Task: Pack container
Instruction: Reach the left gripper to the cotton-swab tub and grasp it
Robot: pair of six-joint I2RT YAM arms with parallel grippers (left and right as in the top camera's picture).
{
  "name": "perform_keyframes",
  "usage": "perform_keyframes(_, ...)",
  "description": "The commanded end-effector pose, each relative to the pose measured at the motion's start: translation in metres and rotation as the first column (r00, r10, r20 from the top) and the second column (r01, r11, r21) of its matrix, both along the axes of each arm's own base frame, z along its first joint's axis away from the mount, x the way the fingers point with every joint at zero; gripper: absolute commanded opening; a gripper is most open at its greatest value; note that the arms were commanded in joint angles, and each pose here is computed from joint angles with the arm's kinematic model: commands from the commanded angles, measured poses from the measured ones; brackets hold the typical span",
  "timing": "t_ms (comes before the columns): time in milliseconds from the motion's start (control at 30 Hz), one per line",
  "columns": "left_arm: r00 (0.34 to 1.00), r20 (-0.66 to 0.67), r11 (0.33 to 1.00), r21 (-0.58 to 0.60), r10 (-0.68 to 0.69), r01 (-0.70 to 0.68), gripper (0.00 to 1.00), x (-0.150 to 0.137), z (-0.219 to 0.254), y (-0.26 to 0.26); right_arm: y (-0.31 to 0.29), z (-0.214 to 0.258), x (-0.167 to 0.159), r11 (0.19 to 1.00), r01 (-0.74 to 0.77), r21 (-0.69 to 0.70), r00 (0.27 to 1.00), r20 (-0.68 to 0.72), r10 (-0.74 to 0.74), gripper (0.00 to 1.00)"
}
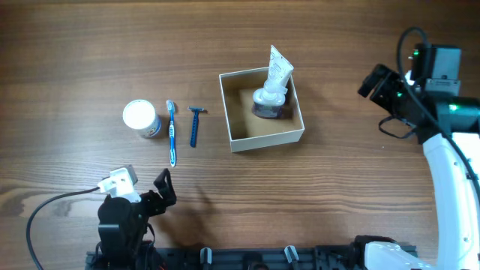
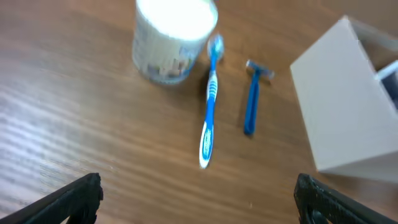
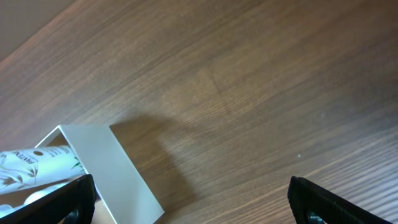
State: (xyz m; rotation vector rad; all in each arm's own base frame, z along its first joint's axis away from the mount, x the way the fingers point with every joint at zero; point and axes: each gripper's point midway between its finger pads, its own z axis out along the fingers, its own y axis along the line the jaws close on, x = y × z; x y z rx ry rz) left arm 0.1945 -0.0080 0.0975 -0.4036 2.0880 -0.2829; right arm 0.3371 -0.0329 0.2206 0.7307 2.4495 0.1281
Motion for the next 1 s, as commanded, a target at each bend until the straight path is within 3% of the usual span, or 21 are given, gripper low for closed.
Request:
perform_keyframes(0,0.997,0.076,0.996,-0.086,-0.020,0.027,1.00,0.008,0.017,-0.010,0.007,0.003,0.003,0.999,-0.014,0.053,1.000,0.008,0.014,1.00)
perform_keyframes(233,0.979,0.172,0.983,-0.127,-0.107,0.130,1.00,0.014,0.040,-0.028,0.007,0.003,0.003,0.999,-0.013,0.053,1.000,0.008,0.013,1.00)
perform_keyframes(433,0.988,0.139,0.982,-0.163,-0.070,0.092,1.00,0.015,0.053,-0.025,0.007,0.003,0.004,0.998,-0.013,0.053,1.000,0.009,0.013,1.00)
perform_keyframes(733,0.994,-0.098,0.999,-0.040,-0.039,0.035,1.00,0.045,0.094,-0.009,0.007,0.003,0.004,0.999,-0.013,0.053,1.000,0.009,0.013,1.00)
perform_keyframes(967,0.951,-0.288,0.989,0.065,-0.109,0.133,1.00,0.110,0.128,-0.009,0.007,0.003,0.004,0.998,-0.013,0.053,1.000,0.009,0.013,1.00)
